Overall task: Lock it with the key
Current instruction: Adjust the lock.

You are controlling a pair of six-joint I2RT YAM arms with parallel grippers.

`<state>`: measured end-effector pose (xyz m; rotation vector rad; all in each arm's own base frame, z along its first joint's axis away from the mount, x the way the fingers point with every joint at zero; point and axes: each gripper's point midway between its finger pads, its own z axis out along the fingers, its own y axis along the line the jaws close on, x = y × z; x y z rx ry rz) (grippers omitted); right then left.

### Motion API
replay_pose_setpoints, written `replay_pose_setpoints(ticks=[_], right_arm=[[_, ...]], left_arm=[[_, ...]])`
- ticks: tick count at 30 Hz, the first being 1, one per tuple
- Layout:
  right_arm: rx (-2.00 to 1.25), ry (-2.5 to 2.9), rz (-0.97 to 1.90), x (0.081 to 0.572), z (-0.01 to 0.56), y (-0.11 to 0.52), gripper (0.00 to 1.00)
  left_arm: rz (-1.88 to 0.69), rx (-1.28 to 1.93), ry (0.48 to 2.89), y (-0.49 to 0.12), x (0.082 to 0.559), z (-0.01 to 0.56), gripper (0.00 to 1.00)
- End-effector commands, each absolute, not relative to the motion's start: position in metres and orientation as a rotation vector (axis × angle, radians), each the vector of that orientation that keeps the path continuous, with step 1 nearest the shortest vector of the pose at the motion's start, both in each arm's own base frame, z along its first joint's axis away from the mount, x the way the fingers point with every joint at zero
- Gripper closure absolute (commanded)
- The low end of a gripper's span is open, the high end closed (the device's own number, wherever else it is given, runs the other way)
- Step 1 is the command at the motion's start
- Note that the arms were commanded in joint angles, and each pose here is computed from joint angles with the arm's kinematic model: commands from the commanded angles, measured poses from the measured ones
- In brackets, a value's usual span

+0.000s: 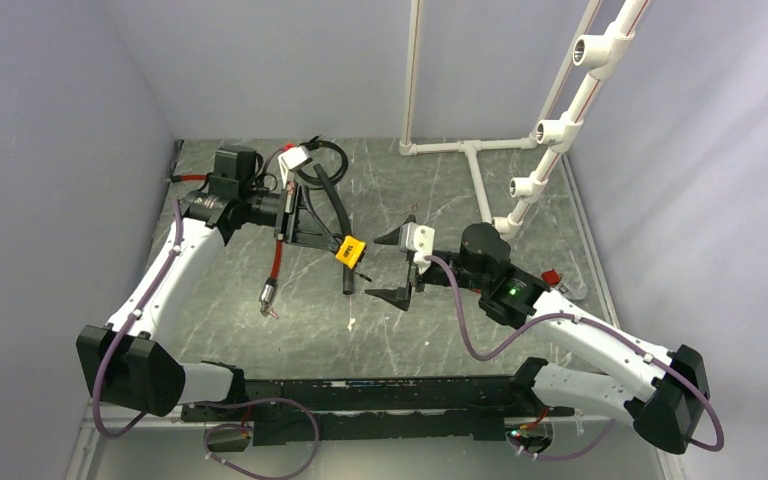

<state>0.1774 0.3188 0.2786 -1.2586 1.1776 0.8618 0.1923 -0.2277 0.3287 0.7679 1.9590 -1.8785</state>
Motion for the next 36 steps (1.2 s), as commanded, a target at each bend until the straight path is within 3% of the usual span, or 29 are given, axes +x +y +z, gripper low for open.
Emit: replay_pose_setpoints(ticks=[1,8,15,24,36], right_arm=[[-1.215,1.099,0.867,0.176,0.309,0.323,0.01],[-1.212,1.094,0.857,0.176,0.314,0.321,0.16],[-1.223,1.078,0.896,0.167,0.317,0.320,0.19],[-1.255,1.048,0.909,0.162,0.317,0.322,0.34],[-1.295,1.028,0.934,0.158,0.317,0.327,0.40]], left_arm=[[-1.918,0.854,1.882,-0.227,0.178,0.341,1.00],[-1.907,0.879,1.909,-0.229,0.169,0.332,1.00],[-1.897,0.899,1.913,-0.232,0.170,0.329,1.00],[-1.892,0.925,1.944,-0.238,0.165,0.322,1.00],[-1.866,1.002,1.954,-0.247,0.156,0.313,1.00]])
